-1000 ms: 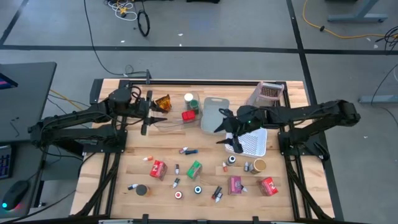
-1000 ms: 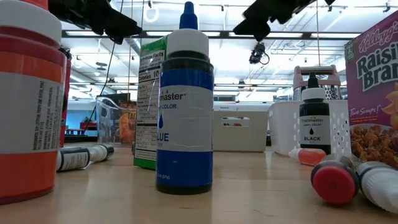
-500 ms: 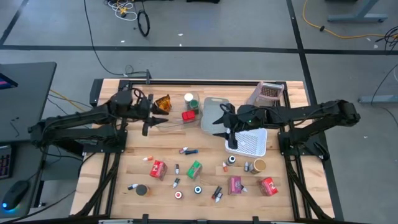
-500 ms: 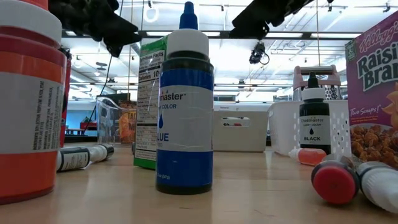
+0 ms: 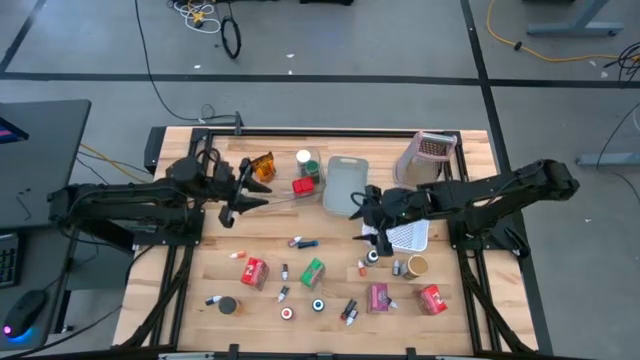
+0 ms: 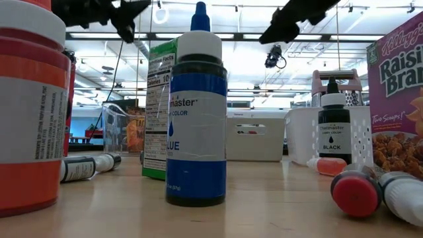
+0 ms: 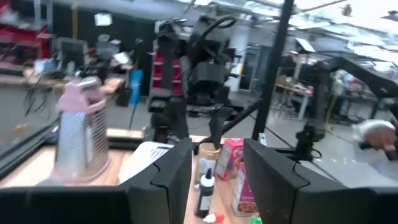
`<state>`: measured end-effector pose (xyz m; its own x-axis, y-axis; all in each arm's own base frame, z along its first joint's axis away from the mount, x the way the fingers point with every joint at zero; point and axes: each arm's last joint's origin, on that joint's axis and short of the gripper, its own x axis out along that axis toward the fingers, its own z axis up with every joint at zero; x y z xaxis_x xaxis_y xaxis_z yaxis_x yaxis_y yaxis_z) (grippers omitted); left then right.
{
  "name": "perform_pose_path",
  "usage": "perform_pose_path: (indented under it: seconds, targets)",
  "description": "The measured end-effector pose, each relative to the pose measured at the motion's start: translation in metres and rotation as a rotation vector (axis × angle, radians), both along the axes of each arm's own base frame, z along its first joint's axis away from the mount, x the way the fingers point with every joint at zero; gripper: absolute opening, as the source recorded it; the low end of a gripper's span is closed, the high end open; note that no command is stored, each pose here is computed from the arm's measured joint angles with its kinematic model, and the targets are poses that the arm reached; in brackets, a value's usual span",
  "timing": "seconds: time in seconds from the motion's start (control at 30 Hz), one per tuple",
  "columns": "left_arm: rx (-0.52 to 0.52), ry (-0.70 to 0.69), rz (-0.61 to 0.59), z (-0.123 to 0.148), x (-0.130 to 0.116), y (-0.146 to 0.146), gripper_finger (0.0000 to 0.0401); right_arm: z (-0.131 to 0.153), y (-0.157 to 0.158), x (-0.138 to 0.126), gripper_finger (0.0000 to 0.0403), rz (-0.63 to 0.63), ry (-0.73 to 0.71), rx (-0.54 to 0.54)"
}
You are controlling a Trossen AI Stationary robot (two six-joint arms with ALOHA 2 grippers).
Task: Pick & Place Kitchen Items
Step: Put the golden seasoning bottle into the transparent bin
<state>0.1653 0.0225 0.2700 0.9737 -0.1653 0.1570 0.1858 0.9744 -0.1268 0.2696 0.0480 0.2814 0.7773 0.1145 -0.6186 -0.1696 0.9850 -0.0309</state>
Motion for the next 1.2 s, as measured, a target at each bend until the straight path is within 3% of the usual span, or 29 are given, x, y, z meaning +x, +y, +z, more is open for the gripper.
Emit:
perform_pose_path:
  seconds: [0.1,0.33,0.43,0.6,0.73,0.87,1.2]
  targets:
    - [0.066,-0.049,-0.008,0.004,0.000,-0.006,0.0153,0.000,0.008,-0.005,0.0277,0.026,0.031,0.003]
    - [0.084,-0.123,0.005,0.010,0.000,-0.013,0.0153,0.018,0.022,-0.013,0.0291,0.068,0.099,-0.003]
    - [0.113,-0.156,0.010,0.013,-0.001,-0.014,0.0153,0.028,0.024,-0.021,0.0292,0.023,0.190,0.003]
    - [0.111,-0.167,0.030,0.014,-0.001,-0.013,0.0153,0.037,0.029,-0.039,0.0292,-0.099,0.384,0.120]
    - [0.108,-0.165,0.066,0.014,-0.001,-0.012,0.0153,0.032,0.033,-0.054,0.0292,-0.221,0.562,0.202]
    - [0.119,-0.163,0.095,0.013,-0.001,-0.012,0.0153,0.020,0.037,-0.067,0.0292,-0.268,0.689,0.176]
    - [0.119,-0.160,0.095,0.013,-0.001,-0.012,0.0153,-0.007,0.036,-0.069,0.0292,-0.213,0.732,0.129]
